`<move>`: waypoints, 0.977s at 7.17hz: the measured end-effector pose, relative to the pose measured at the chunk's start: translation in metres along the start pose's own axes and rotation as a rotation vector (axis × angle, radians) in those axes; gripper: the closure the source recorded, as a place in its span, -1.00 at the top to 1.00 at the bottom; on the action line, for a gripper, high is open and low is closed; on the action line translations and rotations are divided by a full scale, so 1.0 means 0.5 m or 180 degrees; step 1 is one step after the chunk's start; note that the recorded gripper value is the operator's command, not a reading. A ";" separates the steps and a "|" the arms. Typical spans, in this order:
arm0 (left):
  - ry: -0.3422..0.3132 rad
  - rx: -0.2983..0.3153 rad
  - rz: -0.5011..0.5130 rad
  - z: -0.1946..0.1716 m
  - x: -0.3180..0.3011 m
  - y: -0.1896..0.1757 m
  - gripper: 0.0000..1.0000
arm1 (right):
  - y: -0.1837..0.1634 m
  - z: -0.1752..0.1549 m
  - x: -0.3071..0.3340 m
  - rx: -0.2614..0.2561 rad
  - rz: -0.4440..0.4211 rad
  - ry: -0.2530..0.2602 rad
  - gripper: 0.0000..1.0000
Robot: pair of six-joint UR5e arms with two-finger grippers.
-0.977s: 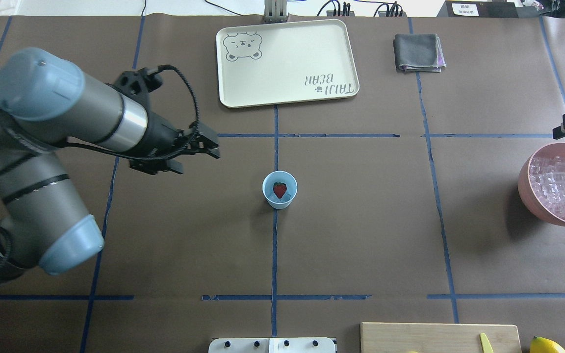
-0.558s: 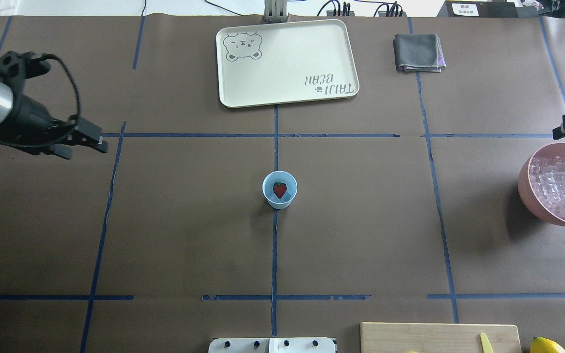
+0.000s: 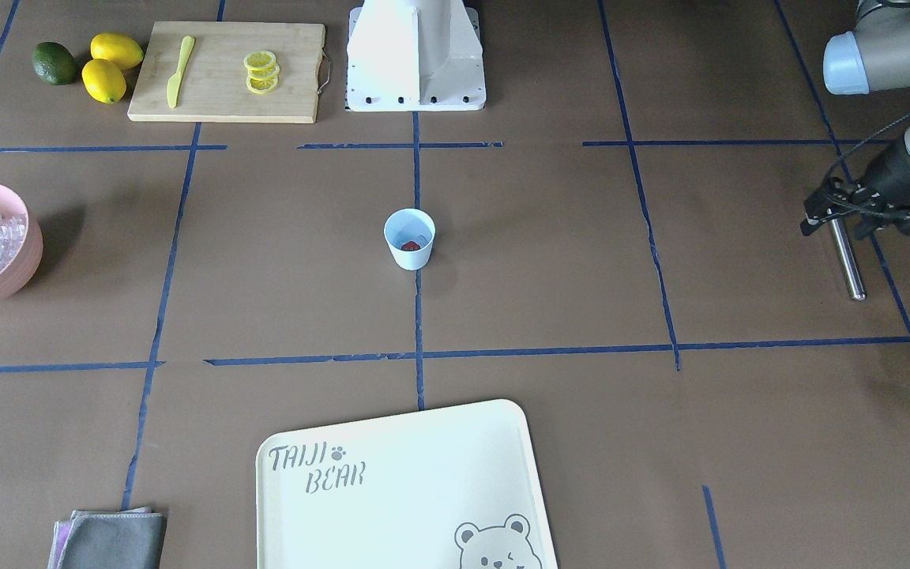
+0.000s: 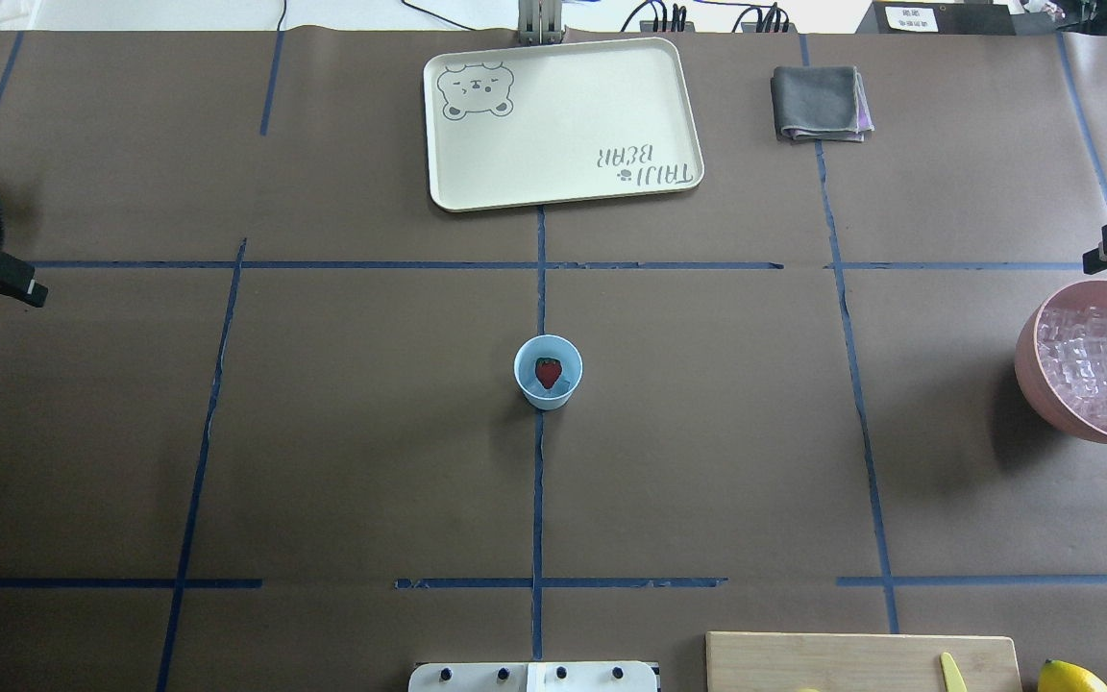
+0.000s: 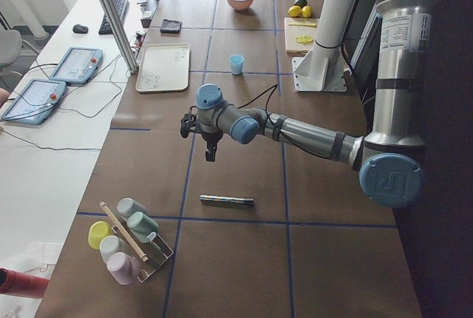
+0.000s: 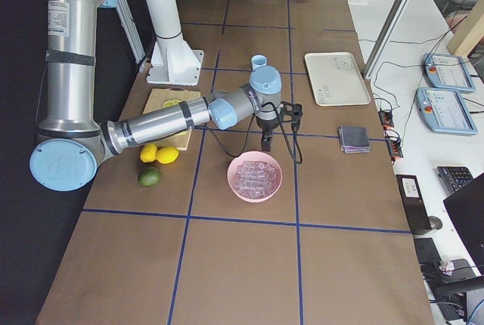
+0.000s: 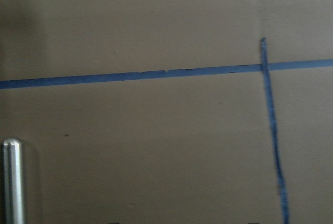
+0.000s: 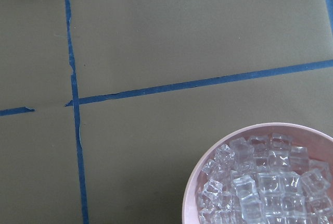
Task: Mash ice and strawberries in cup
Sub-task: 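Withdraw the left gripper back toward the steel muddler, then lower the left gripper over the steel muddler to grasp it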
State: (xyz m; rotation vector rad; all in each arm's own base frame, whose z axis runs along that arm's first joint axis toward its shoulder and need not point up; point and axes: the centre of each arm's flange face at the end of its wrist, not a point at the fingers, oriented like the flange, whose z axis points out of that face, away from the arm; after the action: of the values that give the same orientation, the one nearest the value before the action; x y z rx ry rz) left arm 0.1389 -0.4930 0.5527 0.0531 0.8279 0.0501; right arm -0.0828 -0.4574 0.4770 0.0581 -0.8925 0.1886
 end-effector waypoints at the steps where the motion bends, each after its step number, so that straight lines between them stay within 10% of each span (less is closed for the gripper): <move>1: -0.0079 -0.0125 -0.0097 0.046 -0.058 -0.012 0.69 | 0.000 -0.001 -0.001 0.0004 -0.0005 -0.0003 1.00; 7: -0.0235 -0.0444 -0.0367 0.190 -0.194 -0.027 0.67 | 0.003 -0.006 -0.006 0.0015 -0.0021 -0.0016 1.00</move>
State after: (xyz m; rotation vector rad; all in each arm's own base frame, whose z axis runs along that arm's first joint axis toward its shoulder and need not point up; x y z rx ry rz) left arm 0.1436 -0.5154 0.6871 -0.1234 0.7504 -0.0028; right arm -0.0824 -0.4560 0.4728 0.0659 -0.8969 0.1844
